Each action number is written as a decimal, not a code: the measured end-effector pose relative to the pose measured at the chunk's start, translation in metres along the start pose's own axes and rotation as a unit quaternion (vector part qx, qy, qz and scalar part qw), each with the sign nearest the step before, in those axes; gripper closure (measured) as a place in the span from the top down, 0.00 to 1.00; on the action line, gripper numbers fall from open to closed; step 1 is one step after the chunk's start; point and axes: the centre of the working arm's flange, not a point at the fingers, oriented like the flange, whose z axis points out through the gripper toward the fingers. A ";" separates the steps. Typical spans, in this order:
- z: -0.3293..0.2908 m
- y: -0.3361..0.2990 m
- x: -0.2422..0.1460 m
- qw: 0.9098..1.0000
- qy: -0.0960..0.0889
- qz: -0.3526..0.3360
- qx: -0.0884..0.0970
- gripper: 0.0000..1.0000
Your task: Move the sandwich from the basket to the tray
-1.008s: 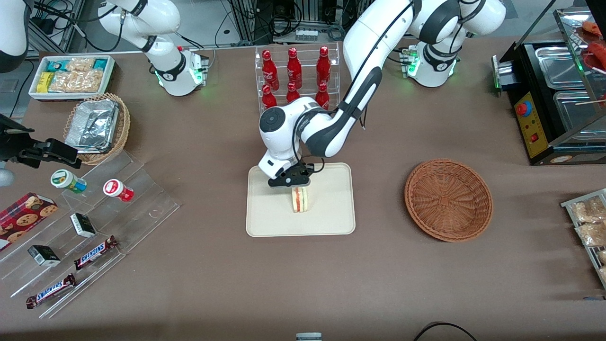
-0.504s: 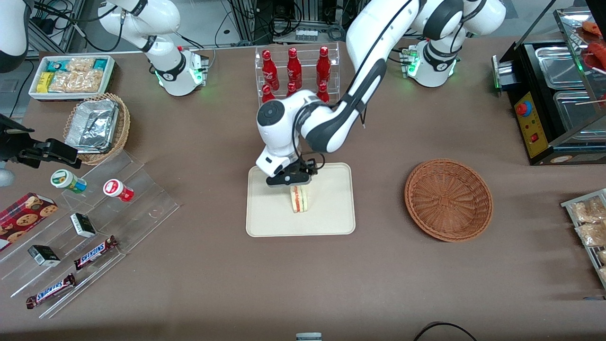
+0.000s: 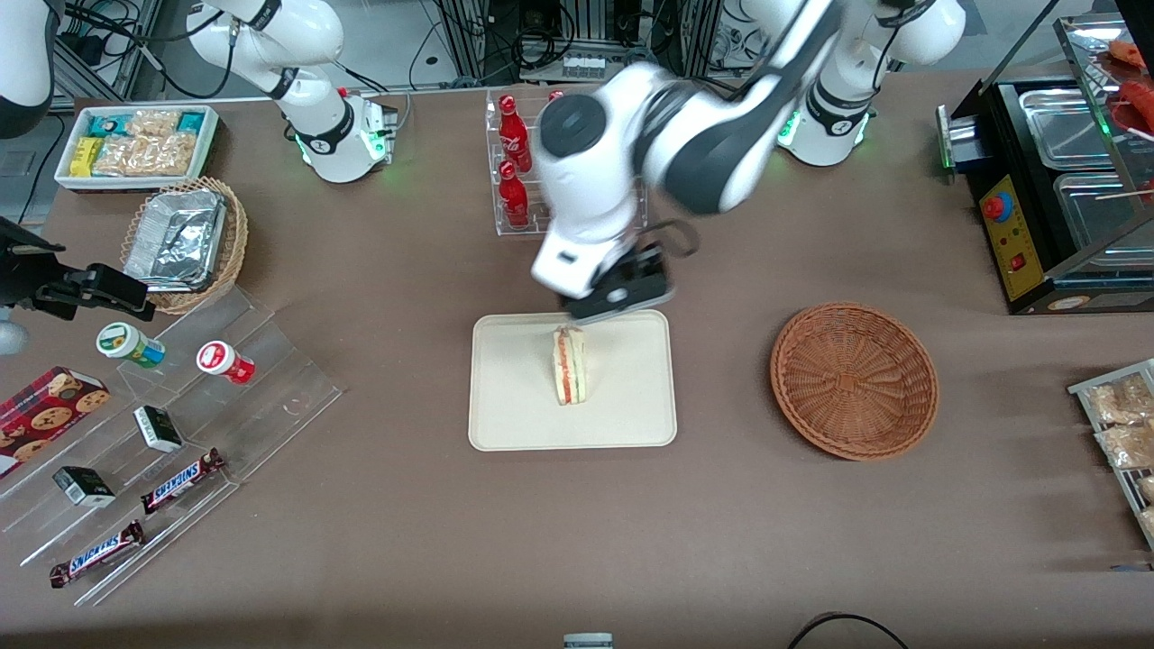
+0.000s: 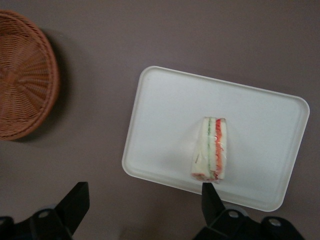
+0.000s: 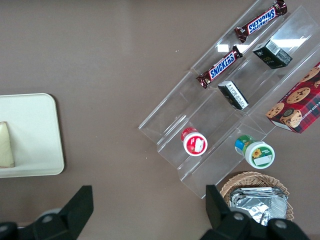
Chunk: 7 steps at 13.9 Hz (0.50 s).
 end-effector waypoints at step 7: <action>-0.076 -0.170 0.070 0.999 -0.020 -0.041 0.004 0.99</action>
